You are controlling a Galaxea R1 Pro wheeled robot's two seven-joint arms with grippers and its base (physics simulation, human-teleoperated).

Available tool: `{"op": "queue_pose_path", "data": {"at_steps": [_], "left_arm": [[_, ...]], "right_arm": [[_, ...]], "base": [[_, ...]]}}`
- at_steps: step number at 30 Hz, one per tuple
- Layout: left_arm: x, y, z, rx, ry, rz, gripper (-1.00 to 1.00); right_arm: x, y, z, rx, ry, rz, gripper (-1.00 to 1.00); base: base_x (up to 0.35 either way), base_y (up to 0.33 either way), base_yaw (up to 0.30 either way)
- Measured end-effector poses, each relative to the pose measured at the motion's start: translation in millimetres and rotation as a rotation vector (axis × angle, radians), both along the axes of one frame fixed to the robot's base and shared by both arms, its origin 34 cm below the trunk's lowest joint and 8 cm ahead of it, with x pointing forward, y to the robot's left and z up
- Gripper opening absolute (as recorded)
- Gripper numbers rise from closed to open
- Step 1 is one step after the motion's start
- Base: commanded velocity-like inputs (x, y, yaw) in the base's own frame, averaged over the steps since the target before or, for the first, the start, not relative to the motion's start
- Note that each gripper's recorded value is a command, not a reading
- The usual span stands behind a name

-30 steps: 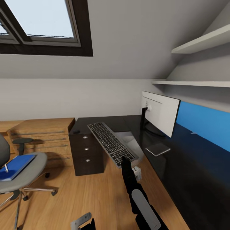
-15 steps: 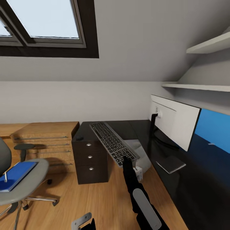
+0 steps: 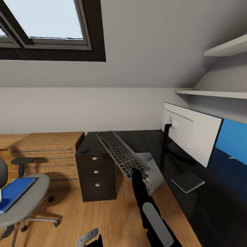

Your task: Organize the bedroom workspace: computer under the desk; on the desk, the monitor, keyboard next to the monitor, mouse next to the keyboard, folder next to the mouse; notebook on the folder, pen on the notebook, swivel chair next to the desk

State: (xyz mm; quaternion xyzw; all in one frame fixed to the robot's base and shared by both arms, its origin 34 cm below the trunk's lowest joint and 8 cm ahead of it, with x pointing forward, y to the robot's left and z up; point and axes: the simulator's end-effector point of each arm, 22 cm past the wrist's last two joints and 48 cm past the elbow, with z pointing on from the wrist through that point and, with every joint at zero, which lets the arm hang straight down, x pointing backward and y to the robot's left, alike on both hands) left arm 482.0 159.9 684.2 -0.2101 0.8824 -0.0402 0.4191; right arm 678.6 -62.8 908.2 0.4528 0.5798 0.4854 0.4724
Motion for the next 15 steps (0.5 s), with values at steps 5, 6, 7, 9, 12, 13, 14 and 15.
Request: {"op": "queue_pose_path", "data": {"at_steps": [5, 6, 7, 9, 12, 13, 14, 15], "left_arm": [[0.2, 1.1, 0.1, 0.001, -0.001, 0.0, 1.0], [0.2, 1.2, 0.1, 0.001, -0.001, 0.0, 1.0], [0.1, 1.2, 0.1, 0.001, -0.001, 0.0, 1.0], [0.1, 0.8, 0.4, 0.001, -0.001, 0.0, 1.0], [0.1, 0.4, 0.5, 0.0, -0.002, 0.0, 1.0], [0.1, 0.4, 0.5, 0.0, -0.001, 0.0, 1.0], [0.1, 0.3, 0.4, 0.0, -0.001, 0.0, 1.0], [0.1, 0.3, 0.5, 0.0, -0.001, 0.0, 1.0]], "right_arm": [[-0.4, 0.1, 1.2, -0.004, -0.005, -0.001, -1.0], [-0.4, 0.0, 1.2, -0.004, -0.005, -0.001, -1.0], [-0.5, 0.3, 1.7, -0.004, -0.006, -0.001, -1.0], [-0.5, 0.3, 1.5, -0.002, -0.004, 0.0, -1.0], [-0.4, 0.1, 1.7, 0.0, -0.004, -0.001, -1.0], [-0.4, 0.1, 1.6, 0.001, -0.004, -0.001, -1.0], [-0.5, 0.1, 1.5, 0.001, -0.004, -0.001, -1.0], [-0.4, -0.1, 1.5, 0.001, -0.004, -0.001, -1.0]], "base": [[0.173, 0.222, 0.0], [0.231, 0.196, 0.0], [0.236, 0.178, 0.0], [0.24, 0.159, 0.0], [0.245, 0.118, 0.0], [0.247, 0.104, 0.0], [0.26, 0.095, 0.0], [0.27, 0.087, 0.0]]}}
